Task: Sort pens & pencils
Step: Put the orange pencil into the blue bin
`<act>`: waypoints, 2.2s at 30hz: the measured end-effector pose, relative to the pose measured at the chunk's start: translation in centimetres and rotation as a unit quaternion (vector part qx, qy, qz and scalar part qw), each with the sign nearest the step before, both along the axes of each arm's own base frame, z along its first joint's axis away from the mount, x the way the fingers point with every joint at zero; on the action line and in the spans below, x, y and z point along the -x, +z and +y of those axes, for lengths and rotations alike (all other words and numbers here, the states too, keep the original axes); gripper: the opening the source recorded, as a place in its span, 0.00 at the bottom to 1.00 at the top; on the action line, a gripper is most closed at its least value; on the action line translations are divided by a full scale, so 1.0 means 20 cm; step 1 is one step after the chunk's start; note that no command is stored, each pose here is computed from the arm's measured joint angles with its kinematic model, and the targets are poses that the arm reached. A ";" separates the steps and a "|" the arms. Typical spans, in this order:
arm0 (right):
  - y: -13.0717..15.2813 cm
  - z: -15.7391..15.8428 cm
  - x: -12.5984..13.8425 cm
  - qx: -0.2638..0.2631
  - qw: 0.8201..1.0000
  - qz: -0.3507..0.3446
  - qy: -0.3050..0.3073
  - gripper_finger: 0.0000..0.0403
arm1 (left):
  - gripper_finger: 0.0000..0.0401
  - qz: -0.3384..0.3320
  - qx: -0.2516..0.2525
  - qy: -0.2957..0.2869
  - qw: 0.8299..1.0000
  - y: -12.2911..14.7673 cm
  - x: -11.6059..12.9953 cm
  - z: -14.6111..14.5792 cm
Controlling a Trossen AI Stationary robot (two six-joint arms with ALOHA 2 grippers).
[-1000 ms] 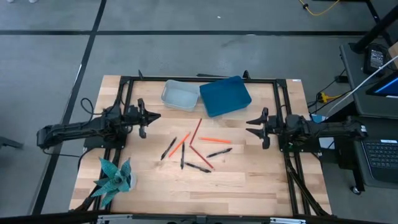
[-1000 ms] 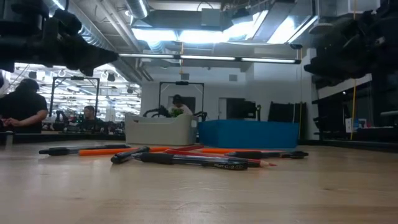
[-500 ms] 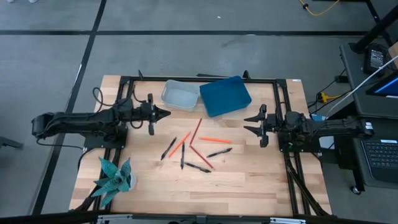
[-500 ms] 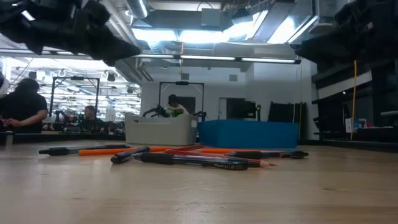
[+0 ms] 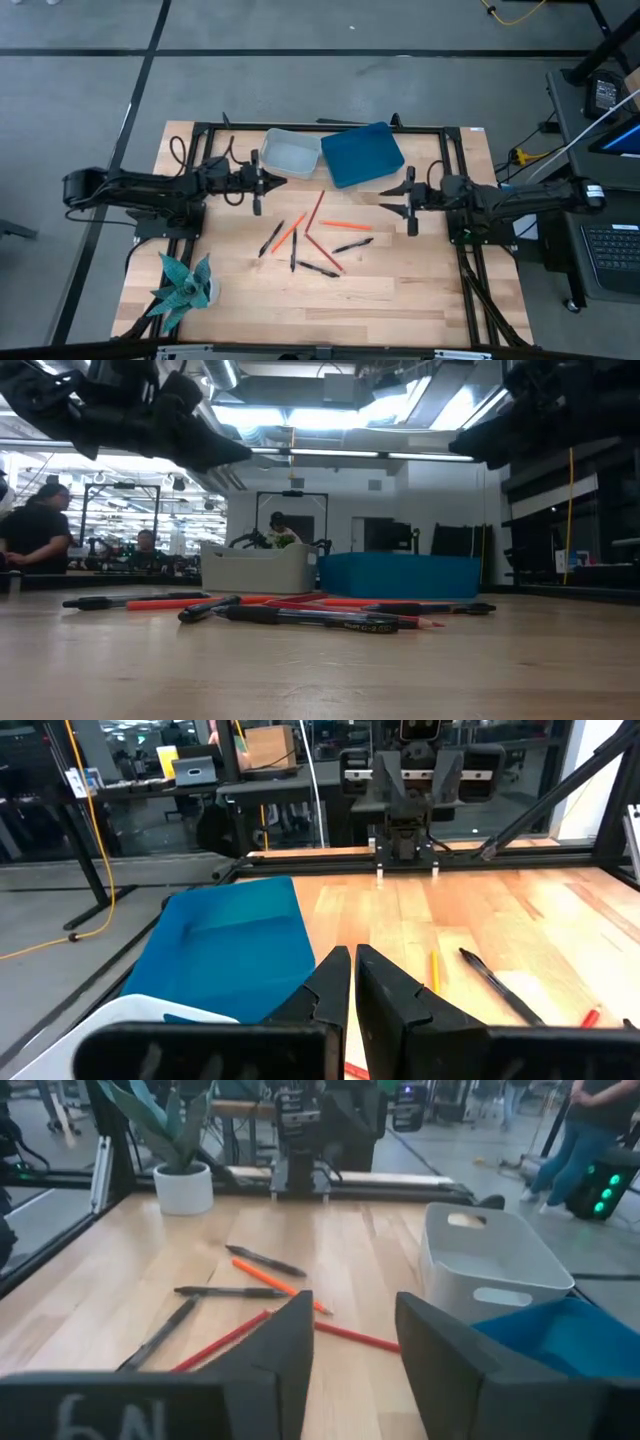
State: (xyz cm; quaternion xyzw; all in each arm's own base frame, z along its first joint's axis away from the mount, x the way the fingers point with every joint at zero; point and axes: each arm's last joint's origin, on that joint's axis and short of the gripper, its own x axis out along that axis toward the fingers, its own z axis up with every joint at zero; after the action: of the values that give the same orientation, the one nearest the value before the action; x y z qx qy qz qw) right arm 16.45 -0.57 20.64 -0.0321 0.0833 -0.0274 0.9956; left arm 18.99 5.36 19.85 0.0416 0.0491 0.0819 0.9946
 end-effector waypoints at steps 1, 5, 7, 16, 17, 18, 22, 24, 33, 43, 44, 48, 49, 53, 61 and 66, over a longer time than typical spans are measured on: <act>0.00 0.00 -0.01 0.000 1.000 0.005 0.000 0.32 | 0.03 0.000 0.000 0.000 1.000 0.00 0.00 0.00; -0.01 0.00 -0.07 -0.002 1.000 0.025 0.001 0.23 | 0.03 -0.002 0.001 -0.002 1.000 -0.01 -0.01 0.00; -0.01 0.00 -0.09 -0.004 0.999 0.033 0.003 0.18 | 0.03 -0.001 0.000 -0.007 1.000 -0.01 -0.01 -0.01; 0.02 -0.01 -0.29 0.005 0.993 0.119 0.006 0.14 | 0.03 0.023 0.000 -0.034 0.999 -0.03 -0.03 -0.07; 0.03 -0.01 -0.31 0.007 0.992 0.125 0.007 0.15 | 0.03 0.034 0.002 -0.031 0.999 -0.03 -0.03 -0.06; 0.04 -0.01 -0.34 0.009 0.991 0.130 0.008 0.16 | 0.03 0.043 0.004 -0.028 0.999 -0.03 -0.03 -0.06; 0.08 -0.02 -0.41 0.015 0.985 0.170 0.010 0.18 | 0.03 0.081 0.012 -0.024 0.996 0.00 -0.06 -0.06; 0.09 -0.02 -0.44 0.013 0.980 0.200 0.007 0.18 | 0.03 0.100 0.016 -0.024 0.995 0.02 -0.07 -0.06; 0.09 -0.03 -0.57 0.006 0.956 0.295 0.006 0.18 | 0.03 0.157 0.014 -0.025 0.987 -0.01 -0.12 -0.04; 0.02 -0.04 -0.66 -0.008 0.939 0.345 0.001 0.28 | 0.03 0.189 0.020 -0.024 0.982 -0.08 -0.15 -0.03; 0.01 -0.04 -0.66 -0.012 0.938 0.347 -0.001 0.29 | 0.03 0.188 0.020 -0.024 0.982 -0.08 -0.15 -0.03; -0.01 -0.04 -0.65 -0.044 0.931 0.363 -0.004 0.31 | 0.03 0.185 0.019 -0.024 0.982 -0.08 -0.15 -0.04; -0.01 -0.03 -0.65 -0.054 0.929 0.367 -0.005 0.30 | 0.03 0.186 0.019 -0.024 0.982 -0.08 -0.15 -0.04; -0.01 -0.03 -0.65 -0.074 0.926 0.370 -0.008 0.29 | 0.03 0.186 0.019 -0.024 0.982 -0.08 -0.15 -0.04; -0.12 -0.02 -0.69 -0.087 0.910 0.404 -0.015 0.28 | 0.03 0.185 0.019 -0.024 0.982 -0.08 -0.15 -0.04; -0.19 -0.02 -0.71 -0.088 0.904 0.418 -0.015 0.28 | 0.03 0.186 0.011 -0.026 0.982 -0.08 -0.15 -0.04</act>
State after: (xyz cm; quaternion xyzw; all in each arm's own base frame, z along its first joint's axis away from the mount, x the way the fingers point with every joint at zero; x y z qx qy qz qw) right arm 30.73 -0.92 16.79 0.0482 0.4945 -0.0185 0.8676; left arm 21.98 4.66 18.32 0.0461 0.2326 0.0459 0.9704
